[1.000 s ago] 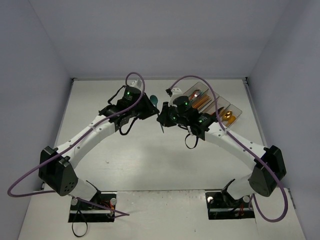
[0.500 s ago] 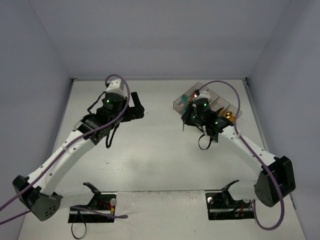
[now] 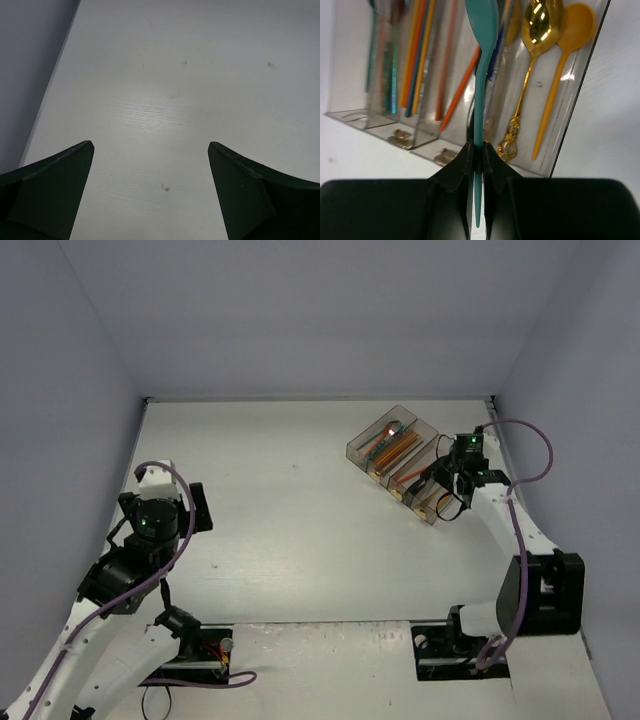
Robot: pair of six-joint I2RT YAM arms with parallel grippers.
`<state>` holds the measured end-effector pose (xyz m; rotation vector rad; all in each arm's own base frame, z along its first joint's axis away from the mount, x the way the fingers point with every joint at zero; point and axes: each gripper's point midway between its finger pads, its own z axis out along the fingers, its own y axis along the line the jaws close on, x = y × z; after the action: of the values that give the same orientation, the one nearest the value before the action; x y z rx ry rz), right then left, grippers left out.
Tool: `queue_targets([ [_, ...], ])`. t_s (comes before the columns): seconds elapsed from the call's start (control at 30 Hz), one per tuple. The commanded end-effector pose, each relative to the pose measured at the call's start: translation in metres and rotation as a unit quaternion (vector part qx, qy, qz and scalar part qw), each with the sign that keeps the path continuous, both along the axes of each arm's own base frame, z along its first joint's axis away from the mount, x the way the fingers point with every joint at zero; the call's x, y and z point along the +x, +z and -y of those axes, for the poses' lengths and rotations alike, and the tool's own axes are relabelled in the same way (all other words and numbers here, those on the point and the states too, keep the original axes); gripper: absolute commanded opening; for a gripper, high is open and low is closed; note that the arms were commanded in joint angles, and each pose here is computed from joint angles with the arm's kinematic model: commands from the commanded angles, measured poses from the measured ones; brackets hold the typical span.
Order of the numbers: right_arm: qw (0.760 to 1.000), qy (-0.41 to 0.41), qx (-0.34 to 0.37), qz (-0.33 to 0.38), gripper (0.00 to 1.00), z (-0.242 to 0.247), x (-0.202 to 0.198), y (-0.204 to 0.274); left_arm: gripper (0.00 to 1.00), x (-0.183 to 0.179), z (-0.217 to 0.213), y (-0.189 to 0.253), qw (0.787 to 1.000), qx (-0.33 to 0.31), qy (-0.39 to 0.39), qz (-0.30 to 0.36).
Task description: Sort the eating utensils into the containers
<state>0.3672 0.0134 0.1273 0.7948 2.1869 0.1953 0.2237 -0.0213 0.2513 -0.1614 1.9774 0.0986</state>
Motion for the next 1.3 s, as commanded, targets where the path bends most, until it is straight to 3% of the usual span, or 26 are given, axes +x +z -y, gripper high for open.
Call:
queue_targets([
  [0.0, 1.0, -0.011, 0.016, -0.013, 0.0, 0.01, 0.021, -0.015, 0.97, -0.007, -0.018, -0.01, 0.999, 0.031, 0.022, -0.001],
  [0.3, 0.998, -0.028, 0.019, -0.048, 0.02, 0.021, 0.026, -0.053, 0.97, -0.002, -0.004, -0.021, 1.0, 0.012, -0.012, -0.001],
  [0.4, 0.999, -0.009, 0.024, -0.045, 0.23, 0.016, 0.031, -0.057, 0.98, -0.001, -0.004, -0.019, 1.0, 0.012, -0.012, 0.004],
  [0.53, 0.999, -0.003, 0.011, -0.037, 0.59, 0.018, 0.028, -0.05, 0.97, -0.001, -0.003, -0.021, 1.0, 0.011, -0.015, 0.003],
  [0.77, 0.999, 0.017, -0.045, -0.005, 0.84, 0.03, 0.017, 0.008, 0.97, 0.001, -0.002, -0.022, 1.0, 0.012, -0.015, -0.001],
  [1.03, 0.986, 0.051, -0.116, 0.105, 1.0, 0.036, -0.028, 0.115, 0.97, 0.0, -0.009, -0.017, 1.0, 0.022, -0.003, 0.012],
  [1.27, 0.973, 0.055, -0.138, 0.176, 1.0, 0.034, -0.086, 0.162, 0.97, -0.002, -0.017, -0.009, 0.999, 0.034, 0.008, 0.028],
])
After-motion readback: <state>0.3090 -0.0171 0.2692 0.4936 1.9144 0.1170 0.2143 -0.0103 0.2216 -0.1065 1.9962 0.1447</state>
